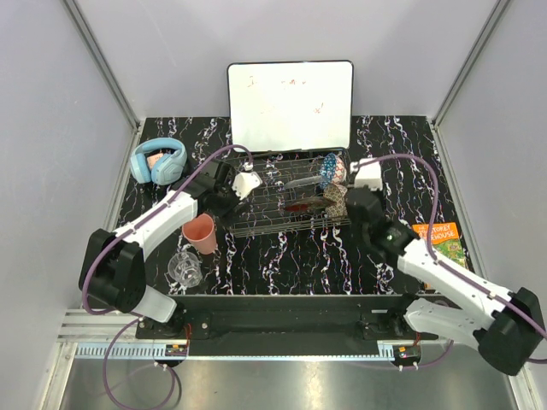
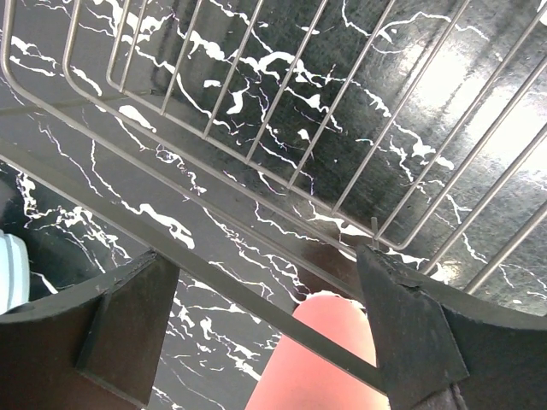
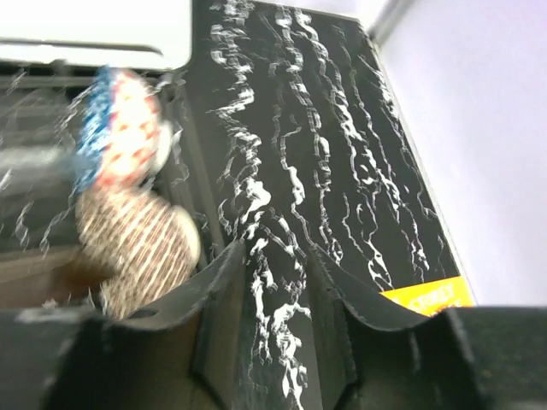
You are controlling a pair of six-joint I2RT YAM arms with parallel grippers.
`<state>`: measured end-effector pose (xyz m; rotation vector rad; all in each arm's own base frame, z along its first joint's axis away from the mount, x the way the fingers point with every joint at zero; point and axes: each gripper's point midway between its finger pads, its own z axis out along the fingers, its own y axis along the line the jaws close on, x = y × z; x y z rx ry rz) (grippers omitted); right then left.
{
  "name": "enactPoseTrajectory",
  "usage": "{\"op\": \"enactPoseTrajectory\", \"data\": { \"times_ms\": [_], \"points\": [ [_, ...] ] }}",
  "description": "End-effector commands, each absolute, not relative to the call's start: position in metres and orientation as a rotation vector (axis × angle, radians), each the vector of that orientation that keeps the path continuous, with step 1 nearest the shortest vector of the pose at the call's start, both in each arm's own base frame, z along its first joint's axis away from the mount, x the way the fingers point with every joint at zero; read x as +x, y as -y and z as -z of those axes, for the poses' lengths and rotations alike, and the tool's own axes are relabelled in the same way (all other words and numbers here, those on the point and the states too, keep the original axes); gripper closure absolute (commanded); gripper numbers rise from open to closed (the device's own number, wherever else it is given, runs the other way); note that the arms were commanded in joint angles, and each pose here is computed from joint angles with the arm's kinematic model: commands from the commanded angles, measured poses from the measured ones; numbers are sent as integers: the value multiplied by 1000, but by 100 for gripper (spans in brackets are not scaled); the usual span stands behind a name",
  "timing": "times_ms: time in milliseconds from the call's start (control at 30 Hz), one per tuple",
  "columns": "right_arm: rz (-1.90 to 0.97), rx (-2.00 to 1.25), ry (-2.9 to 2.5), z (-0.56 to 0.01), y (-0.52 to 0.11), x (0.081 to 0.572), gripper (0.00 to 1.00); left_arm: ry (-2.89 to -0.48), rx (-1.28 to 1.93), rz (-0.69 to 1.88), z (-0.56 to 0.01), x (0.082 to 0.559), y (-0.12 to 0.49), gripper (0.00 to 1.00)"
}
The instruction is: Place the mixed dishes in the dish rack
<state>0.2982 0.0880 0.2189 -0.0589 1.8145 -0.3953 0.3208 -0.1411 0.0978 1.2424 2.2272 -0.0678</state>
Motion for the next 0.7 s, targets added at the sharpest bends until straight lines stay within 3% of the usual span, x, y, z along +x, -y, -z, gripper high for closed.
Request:
{"op": "enactPoseTrajectory", "data": {
  "times_ms": [0, 300, 667],
  "points": [
    [270, 53, -1891, -216, -91, 332, 56, -2150, 1197, 141, -124, 328, 156, 13],
    [164, 66, -2044, -171, -103, 326, 55, -2147, 1173, 117, -127, 330, 150, 14],
    [228, 97, -2154, -131, -88, 315, 55, -2140, 1146, 123, -134, 332, 152, 14]
  ]
}}
